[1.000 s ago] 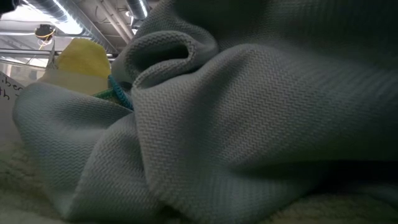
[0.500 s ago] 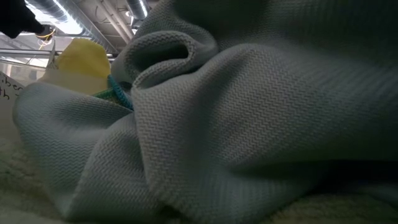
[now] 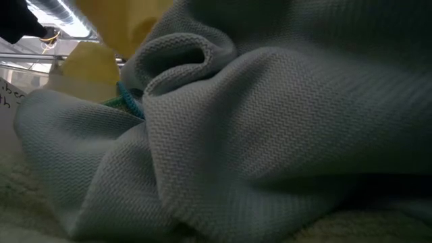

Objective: Sort microfiber towel by color & place in baskets
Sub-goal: Put the yellow towel into the gray bin

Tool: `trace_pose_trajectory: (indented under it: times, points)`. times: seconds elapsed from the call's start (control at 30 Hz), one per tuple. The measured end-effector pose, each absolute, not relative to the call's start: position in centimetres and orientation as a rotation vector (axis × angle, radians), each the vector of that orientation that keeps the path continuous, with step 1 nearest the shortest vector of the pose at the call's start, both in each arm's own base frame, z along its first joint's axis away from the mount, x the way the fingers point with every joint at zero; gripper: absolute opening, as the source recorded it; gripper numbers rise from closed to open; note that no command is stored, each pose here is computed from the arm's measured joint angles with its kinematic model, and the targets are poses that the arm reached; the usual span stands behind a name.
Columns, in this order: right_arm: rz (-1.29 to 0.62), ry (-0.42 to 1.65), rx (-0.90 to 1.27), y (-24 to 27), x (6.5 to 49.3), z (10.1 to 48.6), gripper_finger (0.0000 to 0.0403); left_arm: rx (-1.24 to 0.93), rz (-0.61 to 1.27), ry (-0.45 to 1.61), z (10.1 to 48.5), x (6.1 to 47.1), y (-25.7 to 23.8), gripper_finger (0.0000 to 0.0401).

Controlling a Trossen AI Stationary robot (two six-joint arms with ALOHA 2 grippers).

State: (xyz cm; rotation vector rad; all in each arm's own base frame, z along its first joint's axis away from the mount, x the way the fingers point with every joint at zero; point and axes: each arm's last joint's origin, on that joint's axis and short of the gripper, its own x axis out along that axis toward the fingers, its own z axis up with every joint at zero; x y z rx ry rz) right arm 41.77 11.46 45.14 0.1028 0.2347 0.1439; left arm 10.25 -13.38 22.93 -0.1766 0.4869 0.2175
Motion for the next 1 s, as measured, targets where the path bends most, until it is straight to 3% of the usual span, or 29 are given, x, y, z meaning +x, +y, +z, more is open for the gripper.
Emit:
trace_pose_trajectory:
  times: [0.17, 0.37, 1.0]
  points:
    - [0.216, 0.204, 0.123, 10.5, 43.3, 44.5, 0.0001, -0.177, 0.214, 0.492, 22.9, 10.2, -13.4, 0.0112]
    - [0.239, 0.260, 0.070, 11.0, 45.8, 41.3, 0.0001, -0.178, 0.213, 0.493, 22.9, 10.2, -13.4, 0.0112]
    - [0.057, 0.700, -0.063, 11.6, 50.4, 28.3, 0.0007, -0.188, 0.206, 0.488, 23.0, 10.3, -13.5, 0.0112]
